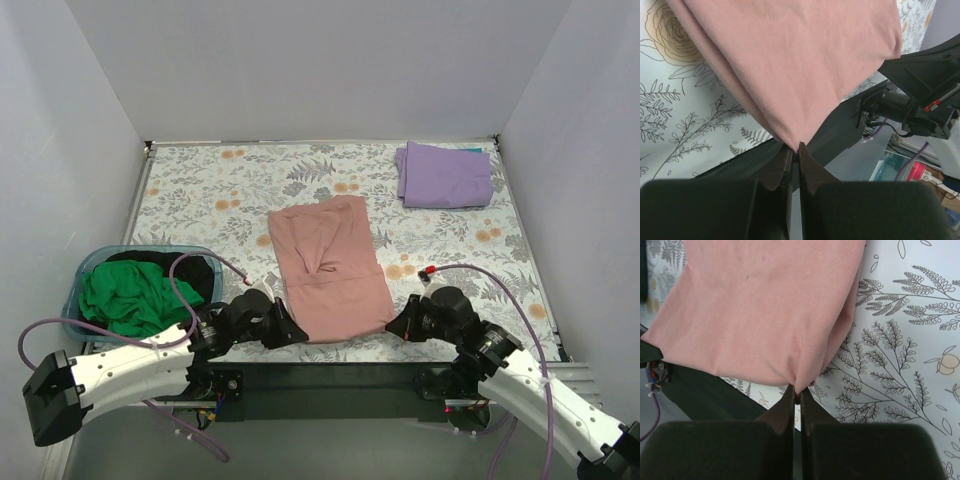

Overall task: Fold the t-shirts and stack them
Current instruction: Fold the tshirt

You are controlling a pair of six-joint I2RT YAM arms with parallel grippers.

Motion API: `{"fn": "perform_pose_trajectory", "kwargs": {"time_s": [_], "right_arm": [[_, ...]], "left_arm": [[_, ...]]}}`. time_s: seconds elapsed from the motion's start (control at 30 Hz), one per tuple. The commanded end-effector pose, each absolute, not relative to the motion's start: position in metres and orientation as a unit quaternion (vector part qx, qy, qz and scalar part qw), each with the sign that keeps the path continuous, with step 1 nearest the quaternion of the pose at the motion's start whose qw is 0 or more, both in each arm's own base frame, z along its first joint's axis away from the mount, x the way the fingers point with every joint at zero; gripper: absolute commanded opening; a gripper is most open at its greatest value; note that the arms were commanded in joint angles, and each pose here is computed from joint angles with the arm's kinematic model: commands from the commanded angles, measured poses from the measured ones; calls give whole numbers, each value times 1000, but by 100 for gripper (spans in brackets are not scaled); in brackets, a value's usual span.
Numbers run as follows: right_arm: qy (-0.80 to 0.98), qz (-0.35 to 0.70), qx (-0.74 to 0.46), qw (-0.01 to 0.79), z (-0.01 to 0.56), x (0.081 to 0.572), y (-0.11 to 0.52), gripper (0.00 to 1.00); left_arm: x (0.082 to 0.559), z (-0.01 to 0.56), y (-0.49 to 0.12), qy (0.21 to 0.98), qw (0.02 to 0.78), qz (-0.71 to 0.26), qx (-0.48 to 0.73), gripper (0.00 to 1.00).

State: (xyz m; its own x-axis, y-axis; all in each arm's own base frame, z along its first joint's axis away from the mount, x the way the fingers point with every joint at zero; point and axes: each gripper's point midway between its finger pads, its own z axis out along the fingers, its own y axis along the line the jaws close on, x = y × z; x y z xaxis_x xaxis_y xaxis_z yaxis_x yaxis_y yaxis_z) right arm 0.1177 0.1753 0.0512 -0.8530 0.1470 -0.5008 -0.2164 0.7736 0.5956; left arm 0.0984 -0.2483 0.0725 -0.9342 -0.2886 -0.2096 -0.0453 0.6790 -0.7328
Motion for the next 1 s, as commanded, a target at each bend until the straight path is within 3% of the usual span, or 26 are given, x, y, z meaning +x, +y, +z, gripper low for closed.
{"fn": "perform_pose_trajectory", "kwargs": {"time_s": [0.0, 0.17, 0.43, 0.73, 0.97], "right_arm": [[903, 347, 5, 254, 55, 105, 171, 1], [901, 328, -7, 283, 75, 120, 170, 1], [876, 278, -8, 393, 143, 174, 169, 1], [864, 215, 6, 455, 197, 236, 179, 1], [856, 215, -7, 471, 224, 295, 199, 1]], "left_arm": [[95, 80, -244, 904, 154, -381, -114, 0], [112, 100, -248, 899, 188, -376, -122, 0], [151, 141, -244, 871, 278, -367, -171, 0], [208, 172, -223, 853, 383, -256, -244, 0], [259, 186, -209, 844, 414, -214, -267, 0]]}}
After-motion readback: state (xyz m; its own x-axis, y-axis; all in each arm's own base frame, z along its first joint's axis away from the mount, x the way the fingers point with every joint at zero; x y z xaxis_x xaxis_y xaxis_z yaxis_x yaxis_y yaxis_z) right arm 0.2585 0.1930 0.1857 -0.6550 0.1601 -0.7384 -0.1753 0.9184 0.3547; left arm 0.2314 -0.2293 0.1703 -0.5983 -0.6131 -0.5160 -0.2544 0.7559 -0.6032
